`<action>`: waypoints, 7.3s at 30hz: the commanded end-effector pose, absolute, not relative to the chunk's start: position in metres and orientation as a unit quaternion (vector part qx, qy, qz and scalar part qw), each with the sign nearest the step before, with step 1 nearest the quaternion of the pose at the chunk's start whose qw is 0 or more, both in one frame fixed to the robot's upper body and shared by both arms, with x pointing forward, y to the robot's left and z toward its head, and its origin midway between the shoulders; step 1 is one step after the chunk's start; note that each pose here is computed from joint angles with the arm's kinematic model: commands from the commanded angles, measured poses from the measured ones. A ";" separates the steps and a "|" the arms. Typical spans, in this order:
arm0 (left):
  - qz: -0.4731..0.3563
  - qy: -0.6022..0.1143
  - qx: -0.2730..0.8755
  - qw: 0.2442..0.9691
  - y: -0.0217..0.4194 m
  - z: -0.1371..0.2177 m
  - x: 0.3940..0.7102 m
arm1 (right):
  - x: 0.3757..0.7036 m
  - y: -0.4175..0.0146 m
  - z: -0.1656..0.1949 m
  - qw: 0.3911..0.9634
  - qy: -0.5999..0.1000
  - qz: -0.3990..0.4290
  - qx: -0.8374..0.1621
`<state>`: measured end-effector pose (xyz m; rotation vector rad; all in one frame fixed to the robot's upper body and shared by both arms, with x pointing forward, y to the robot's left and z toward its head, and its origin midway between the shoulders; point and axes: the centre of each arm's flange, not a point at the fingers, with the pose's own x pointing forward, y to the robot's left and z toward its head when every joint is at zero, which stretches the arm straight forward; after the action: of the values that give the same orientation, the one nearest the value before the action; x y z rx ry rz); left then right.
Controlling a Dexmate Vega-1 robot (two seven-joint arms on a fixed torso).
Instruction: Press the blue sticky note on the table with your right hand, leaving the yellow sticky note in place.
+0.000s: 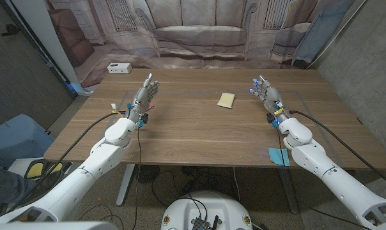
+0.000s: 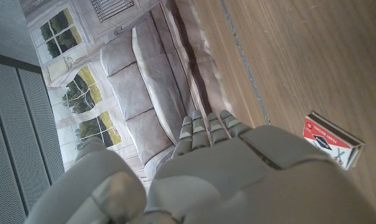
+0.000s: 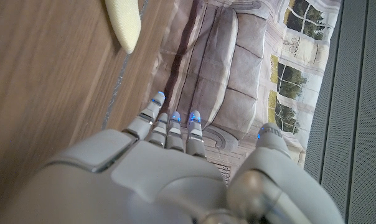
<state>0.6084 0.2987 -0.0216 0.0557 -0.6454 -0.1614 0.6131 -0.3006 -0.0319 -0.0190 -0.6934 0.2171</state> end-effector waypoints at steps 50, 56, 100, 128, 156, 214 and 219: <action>-0.067 -0.332 0.055 0.939 0.290 -0.018 0.588 | 0.515 -0.341 -0.076 0.915 -0.388 0.106 -0.008; -0.069 -0.333 0.062 0.938 0.295 -0.015 0.587 | 0.505 -0.340 -0.084 0.916 -0.387 0.105 -0.014; -0.068 -0.340 0.087 0.934 0.278 0.009 0.589 | 0.428 -0.372 -0.139 0.922 -0.381 0.041 -0.051; -0.087 -0.354 0.113 0.924 0.263 0.030 0.584 | 0.378 -0.377 -0.172 0.906 -0.401 -0.041 -0.129; -0.088 -0.359 0.117 0.922 0.258 0.034 0.587 | 0.365 -0.369 -0.182 0.844 -0.381 -0.138 -0.351; -0.089 -0.370 0.114 0.918 0.257 0.045 0.594 | 0.385 -0.326 -0.190 0.697 -0.254 -0.162 -0.651; -0.089 -0.369 0.115 0.918 0.257 0.045 0.595 | 0.387 -0.325 -0.189 0.698 -0.245 -0.157 -0.655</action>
<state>0.5921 0.2568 0.0449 0.2406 -0.7690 -0.1847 0.3797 -0.3302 -0.1892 -1.4165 -0.6012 -0.3929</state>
